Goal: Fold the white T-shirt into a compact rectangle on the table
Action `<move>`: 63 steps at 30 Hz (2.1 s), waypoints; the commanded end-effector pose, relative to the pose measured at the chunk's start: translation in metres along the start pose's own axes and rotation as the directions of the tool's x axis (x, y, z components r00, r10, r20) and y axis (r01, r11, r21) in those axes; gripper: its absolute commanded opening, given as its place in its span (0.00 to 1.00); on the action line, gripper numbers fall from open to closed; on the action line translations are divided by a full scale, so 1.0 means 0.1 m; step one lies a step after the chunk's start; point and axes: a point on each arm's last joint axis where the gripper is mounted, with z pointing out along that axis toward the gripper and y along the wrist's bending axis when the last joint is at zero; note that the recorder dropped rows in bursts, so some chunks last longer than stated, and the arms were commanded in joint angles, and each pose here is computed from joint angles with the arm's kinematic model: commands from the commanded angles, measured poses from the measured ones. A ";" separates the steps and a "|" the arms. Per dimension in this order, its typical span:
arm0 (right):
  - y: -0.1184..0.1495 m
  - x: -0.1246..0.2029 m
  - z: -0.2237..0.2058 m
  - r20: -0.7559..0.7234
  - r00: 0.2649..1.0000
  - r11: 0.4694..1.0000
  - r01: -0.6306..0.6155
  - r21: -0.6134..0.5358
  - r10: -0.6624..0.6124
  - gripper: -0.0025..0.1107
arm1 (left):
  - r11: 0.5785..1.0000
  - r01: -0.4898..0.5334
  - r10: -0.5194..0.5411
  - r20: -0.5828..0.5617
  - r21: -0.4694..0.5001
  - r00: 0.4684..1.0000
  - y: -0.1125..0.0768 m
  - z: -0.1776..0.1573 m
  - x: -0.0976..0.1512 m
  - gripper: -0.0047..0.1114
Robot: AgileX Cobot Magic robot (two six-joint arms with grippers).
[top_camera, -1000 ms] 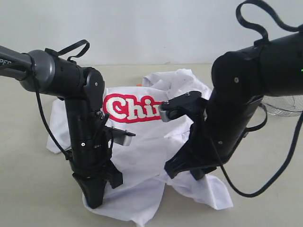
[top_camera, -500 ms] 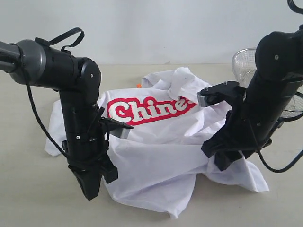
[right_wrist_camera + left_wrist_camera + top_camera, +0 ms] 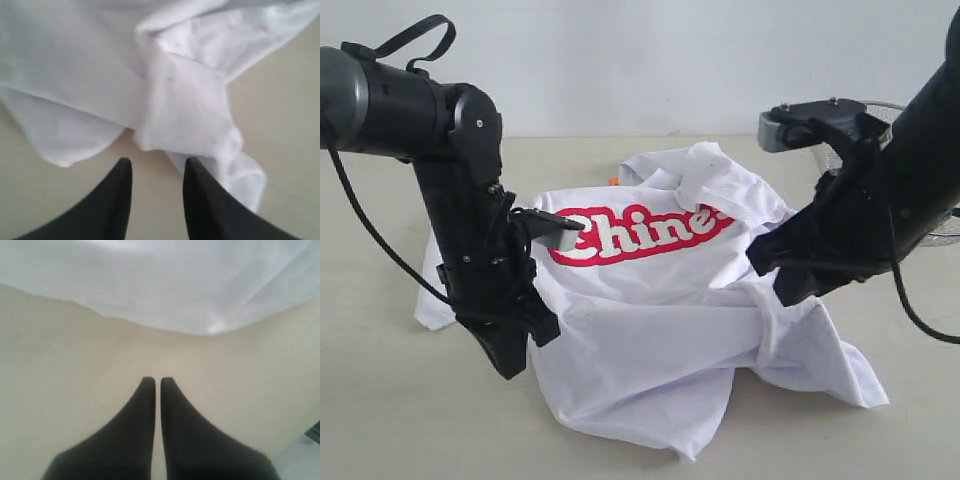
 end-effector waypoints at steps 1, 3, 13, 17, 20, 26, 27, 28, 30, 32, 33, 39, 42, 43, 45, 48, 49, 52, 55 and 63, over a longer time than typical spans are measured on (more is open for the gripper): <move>0.40 0.06 0.04 0.070 0.994 0.977 0.093 -0.191 -0.081 0.28 | 0.997 0.065 -0.061 0.097 -0.030 0.993 0.19 -0.06 -0.01 0.08; 0.52 0.10 0.21 0.086 0.988 0.970 0.146 -0.192 -0.131 0.28 | 0.996 0.078 -0.074 0.111 -0.032 0.991 0.24 -0.07 -0.01 0.08; 0.54 0.19 0.95 0.006 0.991 0.982 0.133 -0.131 -0.133 0.02 | 0.995 0.081 -0.069 0.169 -0.066 0.983 0.33 -0.09 -0.04 0.08; 0.51 0.19 1.12 -0.021 0.991 0.985 0.129 -0.117 -0.132 0.02 | 0.995 0.081 -0.069 0.169 -0.066 0.983 0.33 -0.09 -0.04 0.08; 0.49 0.19 1.22 -0.024 0.992 0.987 0.122 -0.105 -0.125 0.02 | 0.994 0.081 -0.069 0.171 -0.067 0.983 0.33 -0.09 -0.04 0.08; 0.46 0.25 1.39 -0.082 0.987 0.986 0.130 -0.102 -0.139 0.02 | 0.994 0.081 -0.068 0.174 -0.068 0.982 0.33 -0.09 -0.04 0.08; 0.46 0.26 1.41 -0.095 0.986 0.986 0.130 -0.105 -0.140 0.02 | 0.994 0.081 -0.068 0.174 -0.068 0.982 0.33 -0.09 -0.04 0.08; 0.46 0.28 1.44 -0.121 0.983 0.986 0.126 -0.111 -0.140 0.02 | 0.994 0.081 -0.068 0.174 -0.068 0.982 0.33 -0.09 -0.04 0.08; 0.47 0.32 1.44 -0.159 0.977 0.984 0.126 -0.126 -0.145 0.02 | 0.994 0.081 -0.068 0.174 -0.068 0.982 0.33 -0.09 -0.04 0.08; 0.48 0.36 1.43 -0.199 0.967 0.981 0.132 -0.146 -0.159 0.02 | 0.994 0.081 -0.068 0.174 -0.068 0.982 0.33 -0.09 -0.04 0.08; 0.49 0.38 1.42 -0.221 0.962 0.979 0.130 -0.157 -0.163 0.02 | 0.994 0.081 -0.068 0.174 -0.068 0.982 0.33 -0.09 -0.04 0.08; 0.53 0.50 1.38 -0.333 0.921 0.964 0.130 -0.231 -0.204 0.02 | 0.994 0.082 -0.068 0.176 -0.069 0.982 0.33 -0.09 -0.04 0.08; 0.59 0.54 1.35 -0.358 0.904 0.943 0.120 -0.311 -0.233 0.02 | 0.994 0.082 -0.068 0.176 -0.069 0.982 0.33 -0.09 -0.04 0.08; 0.62 0.55 1.34 -0.362 0.901 0.935 0.114 -0.337 -0.240 0.02 | 0.994 0.082 -0.068 0.176 -0.069 0.982 0.33 -0.09 -0.04 0.08; 0.69 0.57 1.33 -0.365 0.894 0.921 0.117 -0.371 -0.260 0.02 | 0.994 0.082 -0.068 0.176 -0.069 0.982 0.33 -0.09 -0.04 0.08; 0.83 0.62 1.33 -0.367 0.879 0.907 0.150 -0.394 -0.305 0.02 | 0.994 0.079 -0.065 0.174 -0.074 0.983 0.33 -0.09 -0.04 0.08; 0.88 0.64 1.33 -0.363 0.873 0.897 0.166 -0.409 -0.327 0.02 | 0.994 0.077 -0.063 0.172 -0.078 0.983 0.34 -0.09 -0.04 0.08; 0.99 0.63 1.28 -0.319 0.884 0.880 0.181 -0.440 -0.341 0.02 | 0.994 0.073 -0.057 0.168 -0.087 0.984 0.34 -0.09 -0.04 0.08; 1.00 0.51 1.09 -0.224 0.919 0.880 0.204 -0.429 -0.323 0.02 | 0.993 0.072 -0.055 0.174 -0.090 0.983 0.34 -0.12 -0.03 0.08; 0.61 -0.10 0.17 0.068 0.983 0.950 0.184 -0.252 -0.172 0.02 | 0.989 0.119 -0.091 0.263 -0.092 0.960 0.25 -0.37 0.02 0.08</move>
